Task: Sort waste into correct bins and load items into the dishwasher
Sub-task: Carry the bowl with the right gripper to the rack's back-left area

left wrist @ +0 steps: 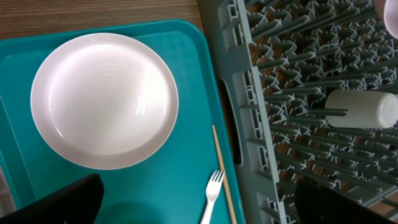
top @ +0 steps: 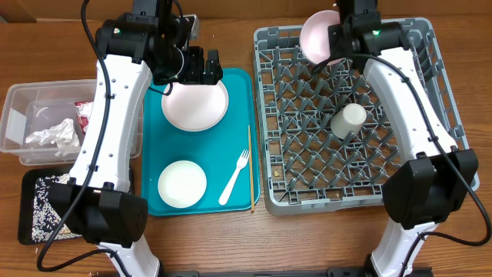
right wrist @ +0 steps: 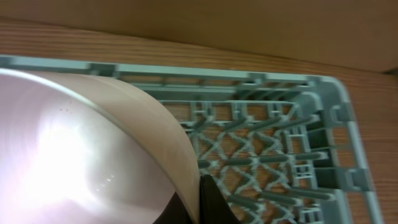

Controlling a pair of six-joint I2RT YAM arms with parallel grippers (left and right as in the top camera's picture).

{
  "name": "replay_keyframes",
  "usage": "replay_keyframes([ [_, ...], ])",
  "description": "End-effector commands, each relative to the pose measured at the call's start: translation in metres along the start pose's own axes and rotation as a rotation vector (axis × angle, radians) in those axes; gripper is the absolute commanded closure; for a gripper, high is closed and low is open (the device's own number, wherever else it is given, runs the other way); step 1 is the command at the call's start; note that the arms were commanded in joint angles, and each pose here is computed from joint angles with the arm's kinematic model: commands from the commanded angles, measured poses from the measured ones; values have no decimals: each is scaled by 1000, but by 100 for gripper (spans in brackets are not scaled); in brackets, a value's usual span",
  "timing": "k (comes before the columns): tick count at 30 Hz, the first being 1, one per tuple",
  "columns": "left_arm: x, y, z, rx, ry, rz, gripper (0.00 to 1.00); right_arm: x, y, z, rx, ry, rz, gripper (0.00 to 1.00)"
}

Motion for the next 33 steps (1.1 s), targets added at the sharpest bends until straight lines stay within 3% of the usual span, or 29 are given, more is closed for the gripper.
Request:
replay_keyframes([
  [1, 1, -4, -2, -15, 6, -15, 0, -15, -3, -5, -105, 26, 243, 96],
  [9, 1, -4, -2, -15, 6, -15, 0, -11, -7, -1, -154, 102, 463, 96],
  [14, 1, -4, -2, -15, 6, -15, 0, 15, -27, 5, -328, 252, 727, 96],
  [19, 1, -4, -2, -15, 6, -15, 0, 27, -29, 20, -339, 352, 689, 96],
  [24, 1, -4, -2, -15, 6, -15, 0, 33, -12, 48, -347, 321, 755, 96],
  [33, 1, -4, -2, -15, 6, -15, 0, 47, 13, 78, -344, 316, 716, 96],
])
Point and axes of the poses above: each gripper's point midway between its finger pads, its own y axis out along the fingers, its own x axis along the line the jaws close on, z = x × y, the point moved 10 cm from there along -y, back along the fingers, and after that the axes turned 8 degrees about y, right-handed, at the moved point
